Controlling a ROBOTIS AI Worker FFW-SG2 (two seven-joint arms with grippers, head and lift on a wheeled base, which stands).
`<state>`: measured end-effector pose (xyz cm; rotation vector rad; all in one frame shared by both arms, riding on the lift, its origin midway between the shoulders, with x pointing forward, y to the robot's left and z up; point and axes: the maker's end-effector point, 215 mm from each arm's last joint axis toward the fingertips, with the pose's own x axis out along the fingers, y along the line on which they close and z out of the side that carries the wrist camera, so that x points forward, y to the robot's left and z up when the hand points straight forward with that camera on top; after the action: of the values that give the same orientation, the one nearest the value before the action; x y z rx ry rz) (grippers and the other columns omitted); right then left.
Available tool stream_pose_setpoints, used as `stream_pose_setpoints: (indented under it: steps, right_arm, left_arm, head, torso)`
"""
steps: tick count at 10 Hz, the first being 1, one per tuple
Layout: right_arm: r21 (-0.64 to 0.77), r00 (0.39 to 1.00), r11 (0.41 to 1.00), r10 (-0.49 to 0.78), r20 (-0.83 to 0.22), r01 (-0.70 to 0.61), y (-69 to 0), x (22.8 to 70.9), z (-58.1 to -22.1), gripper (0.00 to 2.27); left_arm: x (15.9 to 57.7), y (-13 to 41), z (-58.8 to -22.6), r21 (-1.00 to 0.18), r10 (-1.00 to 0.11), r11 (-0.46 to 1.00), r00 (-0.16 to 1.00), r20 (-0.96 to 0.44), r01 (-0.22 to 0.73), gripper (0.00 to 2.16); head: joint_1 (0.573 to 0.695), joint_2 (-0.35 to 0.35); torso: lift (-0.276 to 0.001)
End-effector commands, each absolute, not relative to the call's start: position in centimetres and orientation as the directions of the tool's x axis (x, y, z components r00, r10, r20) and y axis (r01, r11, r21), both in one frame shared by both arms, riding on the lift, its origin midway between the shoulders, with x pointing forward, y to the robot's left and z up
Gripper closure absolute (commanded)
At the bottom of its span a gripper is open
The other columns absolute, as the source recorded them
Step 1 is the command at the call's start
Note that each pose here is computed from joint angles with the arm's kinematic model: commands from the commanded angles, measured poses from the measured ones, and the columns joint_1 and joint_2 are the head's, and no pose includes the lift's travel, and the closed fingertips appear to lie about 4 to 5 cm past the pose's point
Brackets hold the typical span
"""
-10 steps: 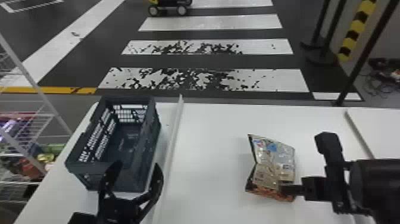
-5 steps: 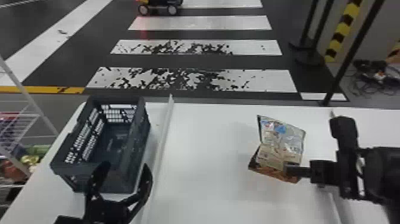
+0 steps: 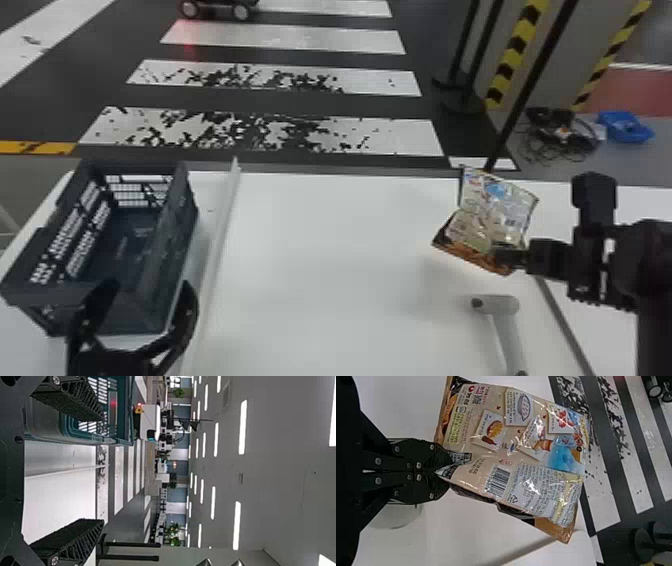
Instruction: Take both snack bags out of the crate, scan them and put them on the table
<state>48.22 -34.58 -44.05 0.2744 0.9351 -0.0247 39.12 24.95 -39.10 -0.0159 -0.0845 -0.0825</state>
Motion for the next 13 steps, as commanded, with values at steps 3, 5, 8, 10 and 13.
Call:
stream_pose_setpoints:
  steps: [3, 5, 8, 10, 13]
  right_arm:
    - [0.139, 0.639, 0.943, -0.092, -0.764, 0.301, -45.1, 47.8, -41.6, 2.26]
    - [0.138, 0.663, 0.919, -0.157, -0.732, 0.369, -49.6, 47.6, -40.6, 2.26]
    - [0.121, 0.709, 0.871, -0.299, -0.638, 0.477, -57.6, 47.9, -39.0, 2.26]
    - [0.044, 0.639, 0.803, -0.438, -0.632, 0.594, -63.5, 45.7, -39.4, 2.26]
    - [-0.039, 0.549, 0.735, -0.541, -0.637, 0.677, -67.0, 43.6, -41.2, 2.26]
  left_arm:
    - [39.1, 24.9, -39.2, -0.012, -0.082, 0.996, 0.993, 0.084, 0.084, 0.08]
    - [39.1, 24.9, -39.3, -0.014, -0.082, 0.996, 0.993, 0.081, 0.083, 0.08]
    - [38.6, 25.1, -41.1, -0.015, -0.075, 0.997, 0.996, 0.048, 0.076, 0.08]
    - [38.8, 25.1, -41.5, -0.013, -0.078, 0.997, 0.996, 0.041, 0.079, 0.08]
    - [39.1, 25.0, -41.9, -0.013, -0.082, 0.996, 0.996, 0.035, 0.083, 0.08]
  head:
    - [0.695, -0.194]
    - [0.695, -0.257]
    - [0.695, -0.336]
    - [0.695, -0.350]
    - [0.695, -0.350]
  torso:
    - [-0.091]
    - [-0.091]
    - [-0.091]
    - [-0.091]
    - [-0.091]
